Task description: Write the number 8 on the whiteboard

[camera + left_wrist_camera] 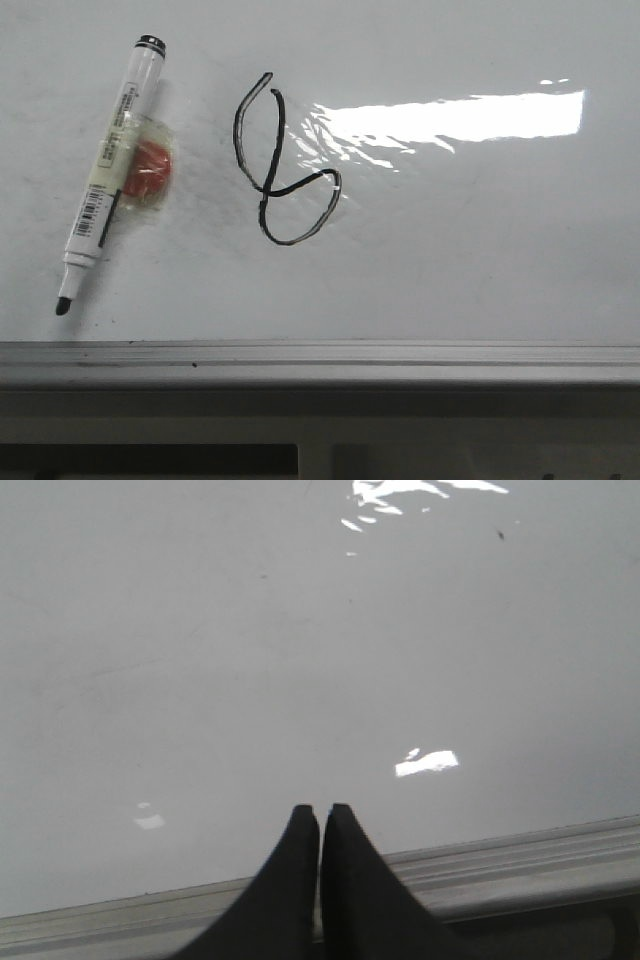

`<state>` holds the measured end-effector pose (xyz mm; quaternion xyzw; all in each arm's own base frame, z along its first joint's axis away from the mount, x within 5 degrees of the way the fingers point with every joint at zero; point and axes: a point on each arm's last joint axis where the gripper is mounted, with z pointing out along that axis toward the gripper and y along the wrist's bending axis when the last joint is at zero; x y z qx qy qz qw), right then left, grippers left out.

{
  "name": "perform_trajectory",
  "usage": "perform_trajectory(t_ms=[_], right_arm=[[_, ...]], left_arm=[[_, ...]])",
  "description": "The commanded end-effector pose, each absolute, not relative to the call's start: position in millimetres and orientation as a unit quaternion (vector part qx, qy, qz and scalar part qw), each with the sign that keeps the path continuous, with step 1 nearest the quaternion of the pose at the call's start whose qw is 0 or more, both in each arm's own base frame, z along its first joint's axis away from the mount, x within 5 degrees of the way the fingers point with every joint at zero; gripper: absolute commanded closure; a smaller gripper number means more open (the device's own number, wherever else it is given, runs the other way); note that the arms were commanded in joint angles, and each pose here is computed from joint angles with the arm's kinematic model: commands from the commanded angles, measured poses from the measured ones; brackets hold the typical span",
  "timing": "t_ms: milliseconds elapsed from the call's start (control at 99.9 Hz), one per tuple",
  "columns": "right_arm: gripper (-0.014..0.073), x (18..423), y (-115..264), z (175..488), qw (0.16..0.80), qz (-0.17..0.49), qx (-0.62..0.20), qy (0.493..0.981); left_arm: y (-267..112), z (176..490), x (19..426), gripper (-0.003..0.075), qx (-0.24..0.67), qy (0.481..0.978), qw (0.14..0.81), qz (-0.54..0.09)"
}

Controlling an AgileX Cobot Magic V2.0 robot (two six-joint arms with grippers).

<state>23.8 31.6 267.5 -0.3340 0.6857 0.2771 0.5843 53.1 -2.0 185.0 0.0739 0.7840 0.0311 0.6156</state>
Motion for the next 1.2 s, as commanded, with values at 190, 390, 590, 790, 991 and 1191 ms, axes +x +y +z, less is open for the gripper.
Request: perform_trajectory(t_ms=[190, 390, 590, 790, 991, 1191], right_arm=[[0.0659, 32.9, 36.5, 258.5, 0.624, 0.263, -0.305, 0.67], [0.0659, 50.8, 31.8, 225.4, 0.67, 0.182, -0.207, 0.69], [0.0659, 60.9, 14.3, 215.5, 0.734, 0.076, -0.087, 0.669], [0.0659, 61.9, -0.6, 209.6, 0.739, -0.013, -0.006, 0.674], [0.0659, 54.4, -7.6, 201.3, 0.717, -0.054, 0.045, 0.694], [0.0659, 53.7, -10.0, 189.5, 0.668, -0.077, 0.049, 0.739]], left_arm=[[-2.4, 175.7, 53.2, 0.0741, 0.068, 0.778, 0.624, 0.025], [-2.4, 175.7, 53.2, 0.0741, 0.068, 0.778, 0.624, 0.025], [-2.4, 175.7, 53.2, 0.0741, 0.068, 0.778, 0.624, 0.025], [-2.4, 175.7, 53.2, 0.0741, 0.068, 0.778, 0.624, 0.025], [-2.4, 175.7, 53.2, 0.0741, 0.068, 0.778, 0.624, 0.025], [-2.4, 175.7, 53.2, 0.0741, 0.068, 0.778, 0.624, 0.025]])
